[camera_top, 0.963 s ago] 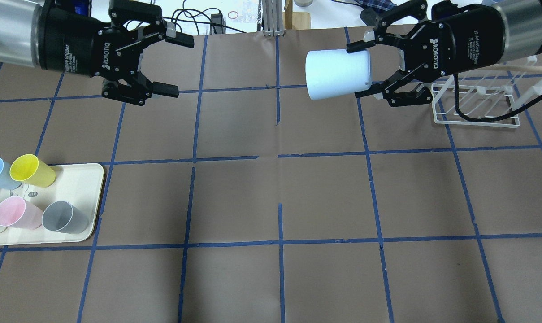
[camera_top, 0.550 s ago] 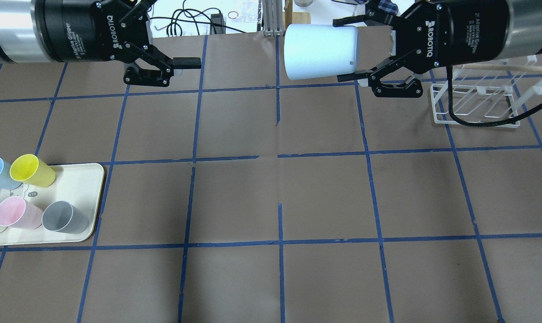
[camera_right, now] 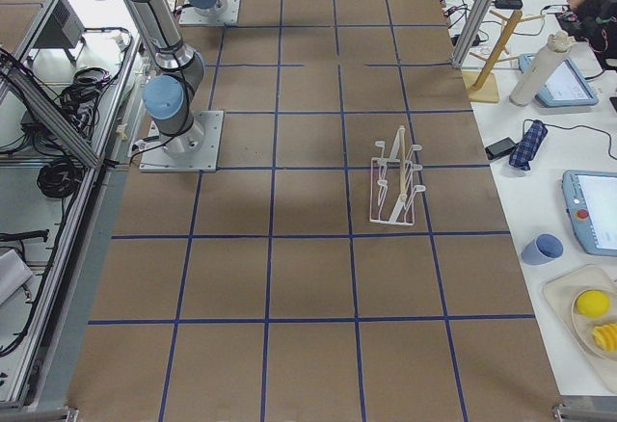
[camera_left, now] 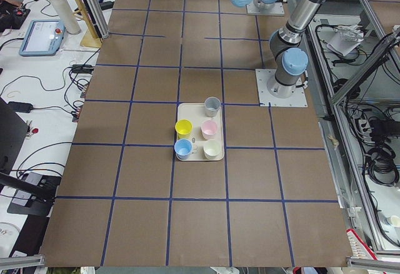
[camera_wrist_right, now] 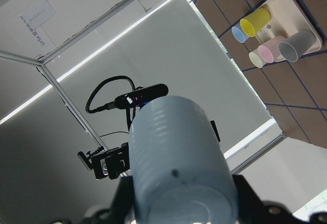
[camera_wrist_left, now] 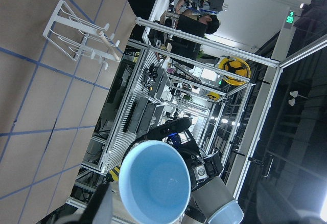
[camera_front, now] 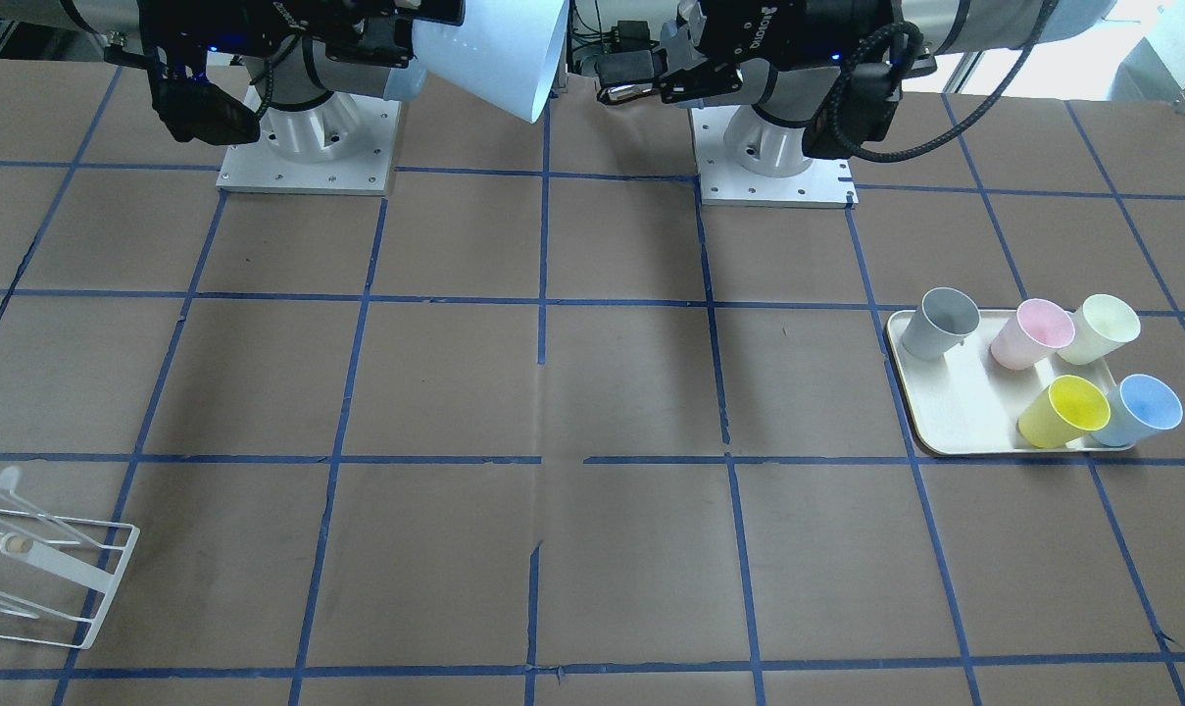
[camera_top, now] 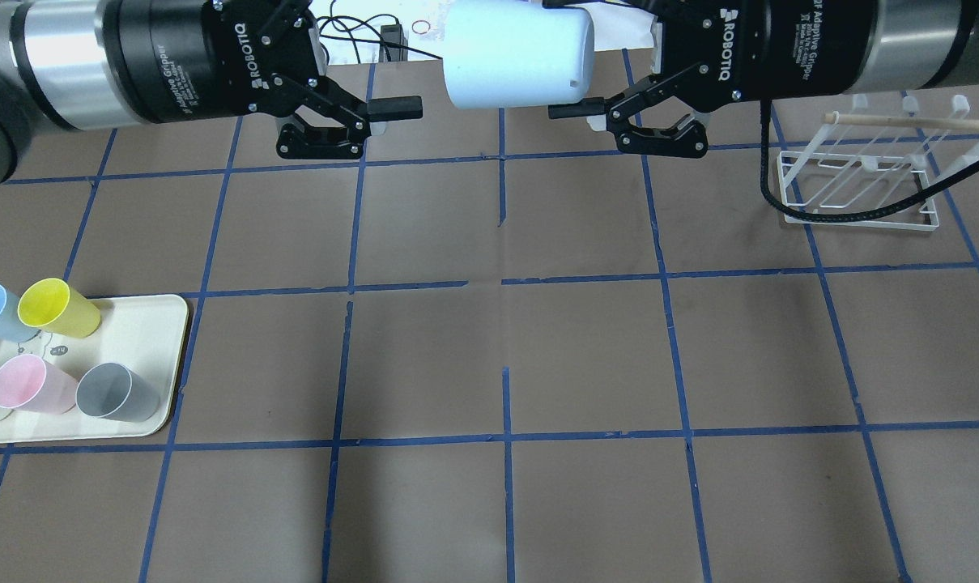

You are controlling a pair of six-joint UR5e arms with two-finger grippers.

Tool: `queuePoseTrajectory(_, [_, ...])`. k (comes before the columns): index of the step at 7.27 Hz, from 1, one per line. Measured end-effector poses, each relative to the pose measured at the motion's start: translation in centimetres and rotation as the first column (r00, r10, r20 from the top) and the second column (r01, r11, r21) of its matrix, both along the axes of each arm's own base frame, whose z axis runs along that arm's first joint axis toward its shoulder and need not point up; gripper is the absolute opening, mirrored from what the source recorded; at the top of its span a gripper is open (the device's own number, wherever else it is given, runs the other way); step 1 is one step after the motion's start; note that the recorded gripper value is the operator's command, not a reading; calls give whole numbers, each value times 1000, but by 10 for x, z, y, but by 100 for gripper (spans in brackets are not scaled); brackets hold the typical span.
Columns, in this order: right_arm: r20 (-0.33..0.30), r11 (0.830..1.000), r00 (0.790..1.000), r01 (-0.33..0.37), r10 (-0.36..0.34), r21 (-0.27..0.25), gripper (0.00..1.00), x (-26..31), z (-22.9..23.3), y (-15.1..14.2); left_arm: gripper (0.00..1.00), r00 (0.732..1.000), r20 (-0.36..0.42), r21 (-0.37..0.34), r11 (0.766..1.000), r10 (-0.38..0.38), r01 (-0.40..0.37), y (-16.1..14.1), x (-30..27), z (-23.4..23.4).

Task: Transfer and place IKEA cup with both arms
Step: 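Close the left gripper on the cup's rim beside the right gripper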

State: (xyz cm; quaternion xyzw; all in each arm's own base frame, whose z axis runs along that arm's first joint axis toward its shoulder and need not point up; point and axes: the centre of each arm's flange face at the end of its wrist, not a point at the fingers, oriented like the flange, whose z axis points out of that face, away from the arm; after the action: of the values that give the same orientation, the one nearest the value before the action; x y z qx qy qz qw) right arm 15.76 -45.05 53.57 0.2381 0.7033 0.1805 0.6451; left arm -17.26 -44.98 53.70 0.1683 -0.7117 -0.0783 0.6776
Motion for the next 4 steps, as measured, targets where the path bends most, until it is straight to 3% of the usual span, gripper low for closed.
queuePoseTrajectory(2, [10,1000,1000,4,-4,1,29,3,0,-1,100,1000,-29,0,1000,9,-9,7,-1,8])
queuePoseTrajectory(4, [8,1000,1000,-8,8,6,29,7,-3,1,100,996,-87,-63,998,22,-28,6,-1,21])
